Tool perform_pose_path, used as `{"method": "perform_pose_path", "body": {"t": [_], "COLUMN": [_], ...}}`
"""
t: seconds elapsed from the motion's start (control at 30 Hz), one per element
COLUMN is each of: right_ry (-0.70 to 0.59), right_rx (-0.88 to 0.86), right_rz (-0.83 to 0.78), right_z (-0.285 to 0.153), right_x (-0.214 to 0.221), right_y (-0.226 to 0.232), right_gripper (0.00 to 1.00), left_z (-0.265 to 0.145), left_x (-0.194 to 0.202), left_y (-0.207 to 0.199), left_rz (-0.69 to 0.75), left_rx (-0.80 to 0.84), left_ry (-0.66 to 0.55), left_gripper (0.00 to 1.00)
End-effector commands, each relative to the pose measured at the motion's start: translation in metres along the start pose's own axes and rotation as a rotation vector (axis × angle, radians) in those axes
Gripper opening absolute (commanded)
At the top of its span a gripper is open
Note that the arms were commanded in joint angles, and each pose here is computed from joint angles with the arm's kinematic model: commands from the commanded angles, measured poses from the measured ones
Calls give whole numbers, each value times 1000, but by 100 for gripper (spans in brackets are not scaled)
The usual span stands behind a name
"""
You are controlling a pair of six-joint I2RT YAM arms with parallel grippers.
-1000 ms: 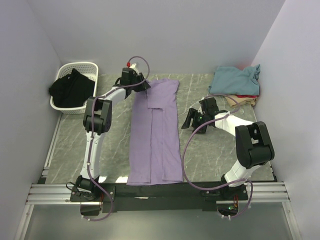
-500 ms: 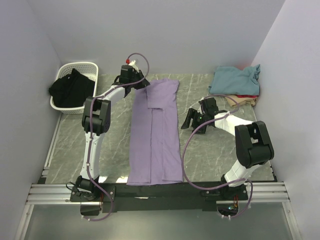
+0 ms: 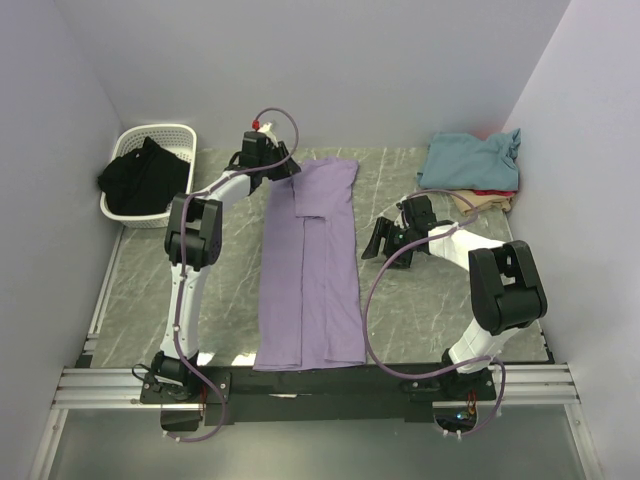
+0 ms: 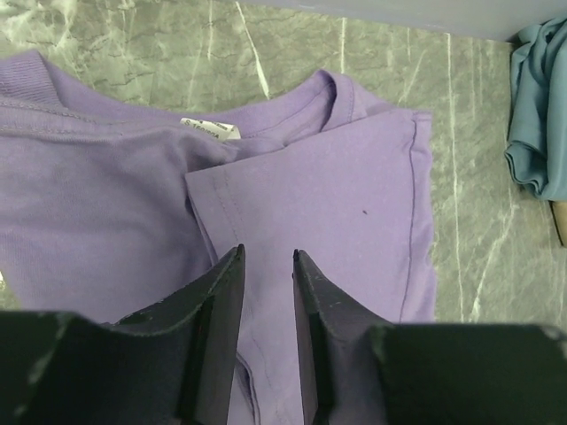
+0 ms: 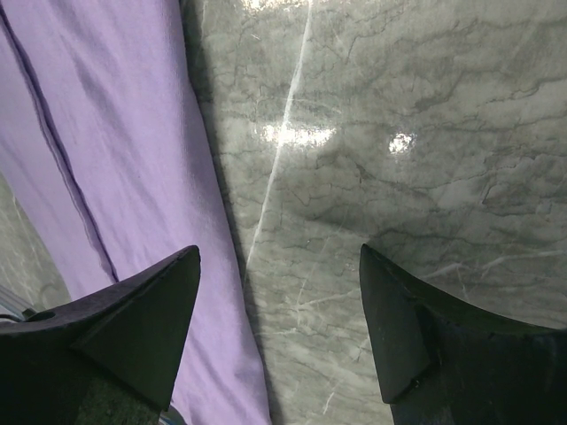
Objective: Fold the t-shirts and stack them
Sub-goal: Fold the tshirt
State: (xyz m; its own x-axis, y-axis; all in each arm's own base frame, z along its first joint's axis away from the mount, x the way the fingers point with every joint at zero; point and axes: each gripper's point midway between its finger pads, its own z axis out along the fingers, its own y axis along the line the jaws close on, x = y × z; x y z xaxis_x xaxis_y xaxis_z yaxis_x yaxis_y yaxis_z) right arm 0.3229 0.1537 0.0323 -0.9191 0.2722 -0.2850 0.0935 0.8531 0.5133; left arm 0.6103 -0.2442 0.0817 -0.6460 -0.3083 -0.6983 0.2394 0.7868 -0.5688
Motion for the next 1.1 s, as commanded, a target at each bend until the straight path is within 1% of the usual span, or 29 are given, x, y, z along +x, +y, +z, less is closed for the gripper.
{"method": "perform_pose_path", "body": {"t": [0.0,0.17,0.2,0.47,0.5,0.53,0.6,0.63,0.67,0.8,0.83,0.9,0.93,0.97,1.03,1.07], "right_ry": [-46,-41,-40,-36,-36,-38,-36,-33,-31,-27,-30,-31,-30,-30,-29,-29], "right_rx": [-26,-26,-27,-27,-29,-30,-27,-27,-29,-28,-28,-28,-29,-31,-34,-36], "right_rz": [-27,-27,-28,-27,-28,-30,-29,-26,-26,-27,-28,-30,-29,-28,-26,-24], "right_z": [-2,-1,-1,0,0,0,1,2,2,2,2,2,2,2,2,2], "right_x": [-19,-18,-18,-17,-18,-18,-18,-17,-16,-16,-16,-16,-16,-16,-15,-16], "right_y": [8,8,8,7,8,8,7,7,7,7,7,7,7,7,7,8], "right_gripper": [79,79,79,79,79,79,79,79,79,79,79,79,80,79,79,79], "left_z": [7,12,11,13,13,13,14,14,13,7,1,-4,-12,-16,-26,-28], "left_x": [-6,-3,3,4,4,3,1,1,-2,-3,-16,-15,-25,-19,-29,-24], "left_y": [-1,9,13,16,15,15,13,12,12,9,1,1,-9,-7,-17,-14], "left_rz": [27,43,35,36,38,40,41,35,36,32,41,41,43,36,33,27], "left_rx": [-12,-52,-65,-75,-72,-73,-66,-64,-63,-70,-54,-63,-49,-53,-43,-57], "left_ry": [-23,-22,-2,-1,-3,-3,-8,-8,-15,-22,-57,-67,-92,-82,-114,-111], "left_gripper": [35,35,35,37,35,28,18,7,1,1,1,1,1,1,1,1]}}
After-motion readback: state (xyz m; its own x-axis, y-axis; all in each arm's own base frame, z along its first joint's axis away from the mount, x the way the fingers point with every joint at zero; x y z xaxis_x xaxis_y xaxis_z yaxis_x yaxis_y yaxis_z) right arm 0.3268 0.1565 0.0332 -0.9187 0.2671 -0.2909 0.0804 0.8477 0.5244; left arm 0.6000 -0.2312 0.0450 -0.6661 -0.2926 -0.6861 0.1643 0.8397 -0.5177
